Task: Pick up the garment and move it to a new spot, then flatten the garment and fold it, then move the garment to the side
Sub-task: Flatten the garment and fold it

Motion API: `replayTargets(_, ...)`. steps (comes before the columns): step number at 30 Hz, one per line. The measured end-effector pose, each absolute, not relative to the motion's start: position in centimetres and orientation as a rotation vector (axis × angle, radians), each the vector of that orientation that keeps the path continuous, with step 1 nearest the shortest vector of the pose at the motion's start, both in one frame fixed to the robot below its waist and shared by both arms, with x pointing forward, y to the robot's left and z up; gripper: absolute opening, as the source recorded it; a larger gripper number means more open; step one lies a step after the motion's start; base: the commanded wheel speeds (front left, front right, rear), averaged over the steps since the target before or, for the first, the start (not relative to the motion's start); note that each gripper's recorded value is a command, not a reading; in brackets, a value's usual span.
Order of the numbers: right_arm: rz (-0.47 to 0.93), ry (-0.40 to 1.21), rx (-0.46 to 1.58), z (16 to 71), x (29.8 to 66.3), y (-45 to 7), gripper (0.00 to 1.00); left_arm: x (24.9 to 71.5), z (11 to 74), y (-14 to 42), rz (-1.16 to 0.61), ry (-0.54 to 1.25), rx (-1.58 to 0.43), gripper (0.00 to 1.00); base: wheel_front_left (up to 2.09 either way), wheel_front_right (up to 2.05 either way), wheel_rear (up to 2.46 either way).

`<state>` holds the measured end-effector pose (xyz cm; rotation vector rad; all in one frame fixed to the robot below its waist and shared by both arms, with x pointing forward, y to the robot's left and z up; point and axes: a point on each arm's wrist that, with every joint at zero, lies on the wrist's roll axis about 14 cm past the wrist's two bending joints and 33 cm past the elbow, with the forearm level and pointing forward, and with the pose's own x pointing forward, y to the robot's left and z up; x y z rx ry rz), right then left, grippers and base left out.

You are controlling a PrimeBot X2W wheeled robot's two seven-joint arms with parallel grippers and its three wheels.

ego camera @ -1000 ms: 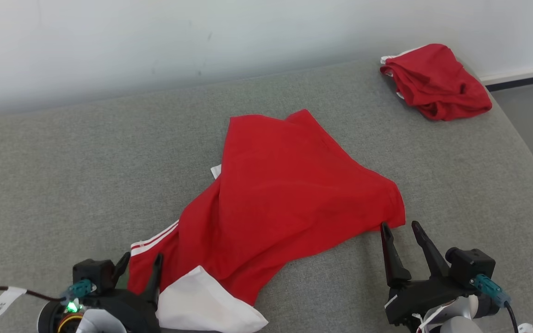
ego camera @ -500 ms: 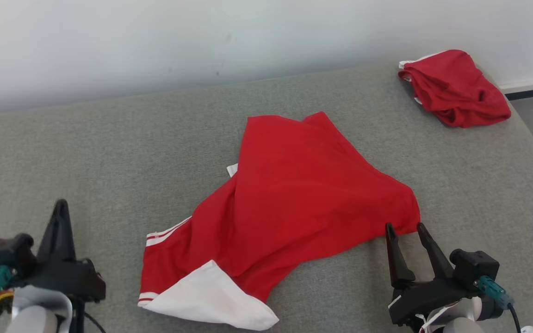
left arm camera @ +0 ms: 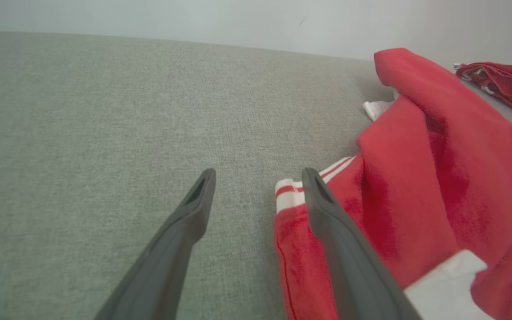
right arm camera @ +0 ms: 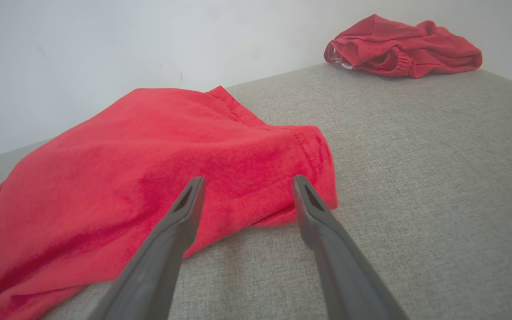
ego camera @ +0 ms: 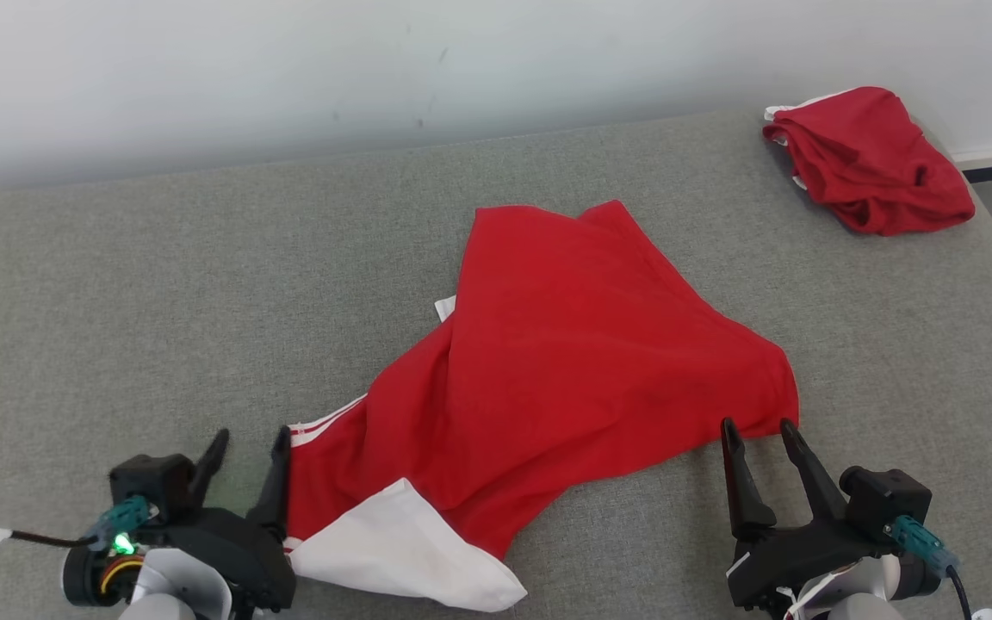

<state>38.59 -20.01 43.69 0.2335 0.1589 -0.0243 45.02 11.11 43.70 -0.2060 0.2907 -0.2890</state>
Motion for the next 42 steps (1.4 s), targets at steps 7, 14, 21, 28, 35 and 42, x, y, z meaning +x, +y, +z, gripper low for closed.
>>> replayTargets(7, -0.034, 0.160, 0.227, 43.8, 38.3, -20.5, 1.00, 44.3, 41.0, 9.8, -0.340, 0.427, -0.159, 1.00, 0.00, 0.00, 0.00)
replayTargets(14, -0.054, 0.157, 0.225, 44.0, 37.9, -21.2, 1.00, 44.6, 40.3, 8.0, -0.384, 0.475, -0.164, 0.07, 0.00, 0.00, 0.00)
replayTargets(21, -0.067, 0.148, 0.228, 44.2, 37.5, -21.6, 1.00, 45.7, 41.8, 8.7, -0.351, 0.389, -0.198, 0.00, 0.00, 0.00, 0.00)
replayTargets(28, -0.051, 0.131, 0.227, 44.7, 37.6, -21.1, 1.00, 48.1, 47.5, 15.6, -0.141, 0.126, -0.184, 0.00, 0.00, 0.00, 0.00)
replayTargets(35, -0.031, 0.135, 0.229, 44.8, 37.7, -20.4, 1.00, 45.4, 46.5, 19.7, -0.013, 0.139, -0.154, 0.00, 0.00, 0.00, 0.00)
replayTargets(42, -0.006, 0.147, 0.226, 44.5, 37.7, -19.6, 1.00, 44.3, 47.7, 19.8, 0.009, 0.084, -0.155, 1.00, 0.00, 0.00, 0.00)
